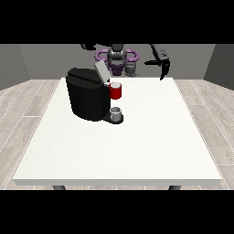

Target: Insert the coffee pod into the coffee machine and close the lid

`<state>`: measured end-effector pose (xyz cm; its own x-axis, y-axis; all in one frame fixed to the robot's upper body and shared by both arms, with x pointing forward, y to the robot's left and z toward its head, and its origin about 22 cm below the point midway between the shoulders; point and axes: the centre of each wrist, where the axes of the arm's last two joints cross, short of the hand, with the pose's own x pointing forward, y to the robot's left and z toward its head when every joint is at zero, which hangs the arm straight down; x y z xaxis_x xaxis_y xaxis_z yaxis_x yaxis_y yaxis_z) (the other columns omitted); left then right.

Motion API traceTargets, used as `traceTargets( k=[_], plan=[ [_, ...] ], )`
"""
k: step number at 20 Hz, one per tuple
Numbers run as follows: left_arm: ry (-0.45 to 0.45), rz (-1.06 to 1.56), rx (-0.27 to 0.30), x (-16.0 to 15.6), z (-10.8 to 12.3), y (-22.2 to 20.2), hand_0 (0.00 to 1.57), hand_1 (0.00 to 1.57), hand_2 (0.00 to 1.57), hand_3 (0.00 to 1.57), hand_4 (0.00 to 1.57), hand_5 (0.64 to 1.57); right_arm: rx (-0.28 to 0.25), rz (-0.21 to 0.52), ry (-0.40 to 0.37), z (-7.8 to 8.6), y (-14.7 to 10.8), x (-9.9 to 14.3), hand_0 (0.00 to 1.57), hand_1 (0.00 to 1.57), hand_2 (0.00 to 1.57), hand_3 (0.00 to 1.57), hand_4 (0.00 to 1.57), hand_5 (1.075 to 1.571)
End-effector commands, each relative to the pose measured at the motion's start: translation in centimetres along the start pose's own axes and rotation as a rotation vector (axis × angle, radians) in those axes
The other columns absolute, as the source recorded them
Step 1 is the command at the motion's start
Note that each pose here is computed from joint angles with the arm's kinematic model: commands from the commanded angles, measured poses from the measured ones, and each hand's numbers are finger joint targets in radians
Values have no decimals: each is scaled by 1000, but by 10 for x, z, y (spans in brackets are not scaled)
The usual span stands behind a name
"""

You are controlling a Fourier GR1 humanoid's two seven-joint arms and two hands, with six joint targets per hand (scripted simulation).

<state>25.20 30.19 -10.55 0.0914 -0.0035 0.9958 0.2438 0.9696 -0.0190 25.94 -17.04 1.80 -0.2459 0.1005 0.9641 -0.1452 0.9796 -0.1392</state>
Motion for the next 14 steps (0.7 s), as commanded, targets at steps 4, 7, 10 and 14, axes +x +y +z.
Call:
traceTargets(
  k=[4,7,10,14],
  plan=[
    [-99,16,11,2,11,9,0,0,0,0,174,1571,-40,78,-81,-38,8,39,0,0,0,0,263,1571],
    [-147,-16,-45,38,-17,1,0,0,0,0,201,1571,-62,119,-78,-51,-3,19,0,0,0,0,195,1571],
    [-187,-35,-64,32,-10,-14,0,0,0,0,185,1571,-109,120,-65,-68,-5,25,0,0,0,0,344,1571],
    [-154,-25,-127,46,-2,-29,0,0,0,0,356,1571,-202,127,22,-65,-33,-5,0,0,0,0,350,1571]
  ],
)
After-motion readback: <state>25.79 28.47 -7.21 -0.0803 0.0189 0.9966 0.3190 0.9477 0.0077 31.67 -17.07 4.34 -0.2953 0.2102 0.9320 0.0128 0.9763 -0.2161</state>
